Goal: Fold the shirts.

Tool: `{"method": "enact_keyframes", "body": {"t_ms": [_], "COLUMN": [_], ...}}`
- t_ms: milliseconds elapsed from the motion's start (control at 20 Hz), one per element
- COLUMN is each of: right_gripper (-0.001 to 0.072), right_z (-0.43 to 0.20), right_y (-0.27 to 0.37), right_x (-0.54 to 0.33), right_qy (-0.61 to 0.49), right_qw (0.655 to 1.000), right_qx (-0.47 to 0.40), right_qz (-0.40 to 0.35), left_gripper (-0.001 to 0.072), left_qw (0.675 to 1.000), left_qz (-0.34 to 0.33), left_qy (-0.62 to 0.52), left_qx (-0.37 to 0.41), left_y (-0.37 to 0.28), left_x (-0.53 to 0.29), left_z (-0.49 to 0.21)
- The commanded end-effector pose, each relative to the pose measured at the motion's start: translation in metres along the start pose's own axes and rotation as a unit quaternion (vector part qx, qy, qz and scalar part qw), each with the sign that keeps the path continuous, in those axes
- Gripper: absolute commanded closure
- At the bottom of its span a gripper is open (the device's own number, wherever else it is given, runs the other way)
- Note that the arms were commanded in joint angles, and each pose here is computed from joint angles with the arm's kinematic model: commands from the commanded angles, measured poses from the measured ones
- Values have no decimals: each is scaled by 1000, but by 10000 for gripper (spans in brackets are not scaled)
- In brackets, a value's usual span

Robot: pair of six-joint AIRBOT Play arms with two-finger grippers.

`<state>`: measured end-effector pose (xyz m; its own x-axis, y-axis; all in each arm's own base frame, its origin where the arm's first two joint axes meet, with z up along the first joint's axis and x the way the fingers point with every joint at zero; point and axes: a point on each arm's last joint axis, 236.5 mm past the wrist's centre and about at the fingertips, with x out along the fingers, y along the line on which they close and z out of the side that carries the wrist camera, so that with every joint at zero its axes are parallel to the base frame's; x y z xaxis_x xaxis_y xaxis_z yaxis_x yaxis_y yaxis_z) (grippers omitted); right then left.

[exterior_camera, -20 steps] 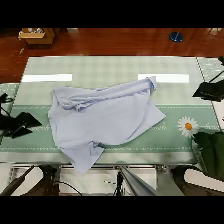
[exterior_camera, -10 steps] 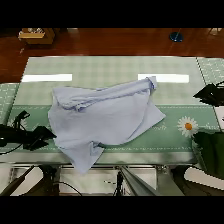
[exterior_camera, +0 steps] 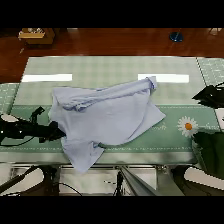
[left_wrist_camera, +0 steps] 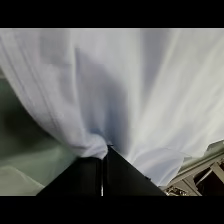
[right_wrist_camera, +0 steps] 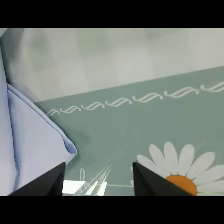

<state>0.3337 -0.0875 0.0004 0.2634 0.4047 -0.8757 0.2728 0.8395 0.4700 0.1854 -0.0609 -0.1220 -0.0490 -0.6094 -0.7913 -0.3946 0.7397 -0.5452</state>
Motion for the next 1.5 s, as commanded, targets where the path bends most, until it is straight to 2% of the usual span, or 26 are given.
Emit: {"method": "enact_keyframes", "body": {"t_ms": [0,300,700,1000,1100,1150,1200,1250,1450], "right_gripper": [184,184,184,194,333,453,646,695,695], "right_z": [-30,-62,-86,-83,-87,-84,-78,-72,-32], "right_y": [0,24,48,50,56,60,66,74,118], "right_x": [18,60,118,142,157,163,166,163,88], "right_qy": [47,65,78,80,88,82,68,59,4], "right_qw": [999,990,994,993,992,993,994,994,991], "right_qx": [19,65,30,71,70,69,67,63,-66], "right_qz": [18,105,68,53,49,49,54,63,119], "left_gripper": [682,682,682,682,682,682,682,683,683], "left_qw": [999,999,999,999,998,998,998,998,987], "left_qz": [26,24,23,23,25,25,24,24,2], "left_qy": [-17,-12,-8,-9,-14,-14,-12,-12,-36], "left_qx": [9,19,25,44,51,55,57,60,157], "left_y": [11,10,9,9,11,11,10,9,-33], "left_x": [6,6,6,6,5,5,5,4,-43], "left_z": [11,8,7,7,10,10,9,9,27]}}
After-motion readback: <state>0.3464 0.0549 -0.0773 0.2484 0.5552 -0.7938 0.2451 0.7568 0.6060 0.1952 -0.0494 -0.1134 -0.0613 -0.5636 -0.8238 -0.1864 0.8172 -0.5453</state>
